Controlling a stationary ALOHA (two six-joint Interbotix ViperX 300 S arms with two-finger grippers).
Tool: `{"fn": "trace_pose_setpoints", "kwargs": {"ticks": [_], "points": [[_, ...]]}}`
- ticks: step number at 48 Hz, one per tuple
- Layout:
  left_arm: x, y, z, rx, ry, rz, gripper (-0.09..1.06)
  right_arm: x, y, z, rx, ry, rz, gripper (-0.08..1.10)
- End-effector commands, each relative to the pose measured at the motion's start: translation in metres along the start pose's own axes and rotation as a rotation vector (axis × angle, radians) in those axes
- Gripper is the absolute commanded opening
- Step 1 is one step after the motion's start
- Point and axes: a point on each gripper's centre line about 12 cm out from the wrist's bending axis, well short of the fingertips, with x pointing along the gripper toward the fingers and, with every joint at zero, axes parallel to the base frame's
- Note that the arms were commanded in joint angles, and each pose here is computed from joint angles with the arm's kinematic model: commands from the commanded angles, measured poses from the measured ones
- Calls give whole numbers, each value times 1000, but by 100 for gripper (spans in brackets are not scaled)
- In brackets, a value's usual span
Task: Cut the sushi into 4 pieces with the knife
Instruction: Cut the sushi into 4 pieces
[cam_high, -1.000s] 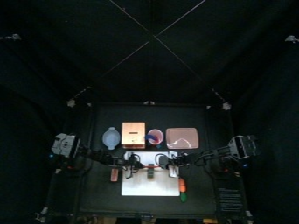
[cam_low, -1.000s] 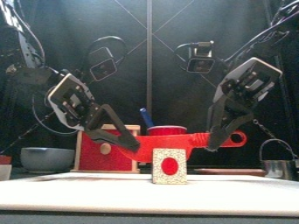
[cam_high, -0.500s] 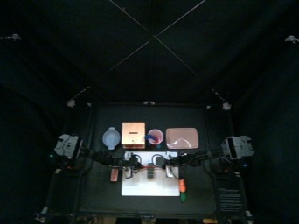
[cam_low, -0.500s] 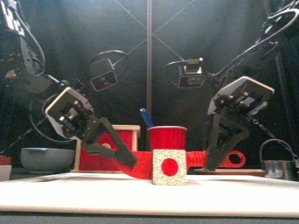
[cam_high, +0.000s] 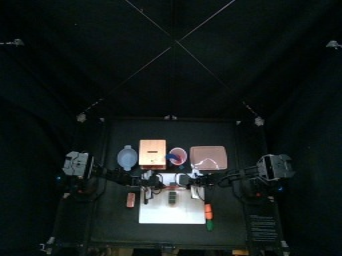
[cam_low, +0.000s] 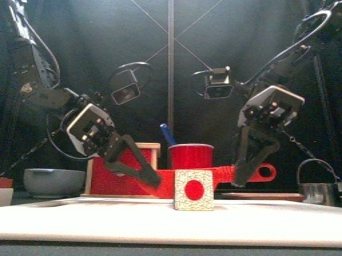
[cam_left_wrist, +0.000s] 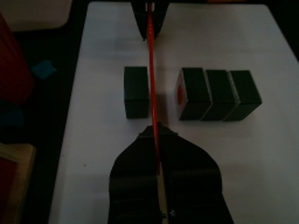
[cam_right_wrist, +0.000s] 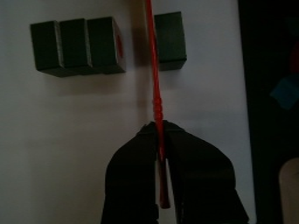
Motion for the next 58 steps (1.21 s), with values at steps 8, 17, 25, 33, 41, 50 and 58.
{"fn": "trace_pose_setpoints", "kwargs": {"ticks": [8, 17, 25, 33, 41, 50, 58], "points": [[-16, -15, 34, 29, -107, -46, 10, -28, 22, 25, -20, -117, 54, 8], [-12, -28, 25, 37, -82, -77, 10, -26, 35, 23, -38, -108, 81, 8], [-7, -38, 17, 46, -57, -98, 10, -20, 37, 19, -33, -88, 85, 8], [-2, -38, 10, 46, -34, -97, 10, -13, 37, 15, -31, -67, 81, 8], [0, -38, 5, 46, -19, -97, 10, -7, 35, 12, -29, -51, 76, 8], [1, -37, 3, 33, -12, -89, 10, -4, 36, 11, -22, -44, 77, 8], [1, -37, 2, 31, -9, -89, 10, -2, 36, 11, -18, -44, 79, 8]]}}
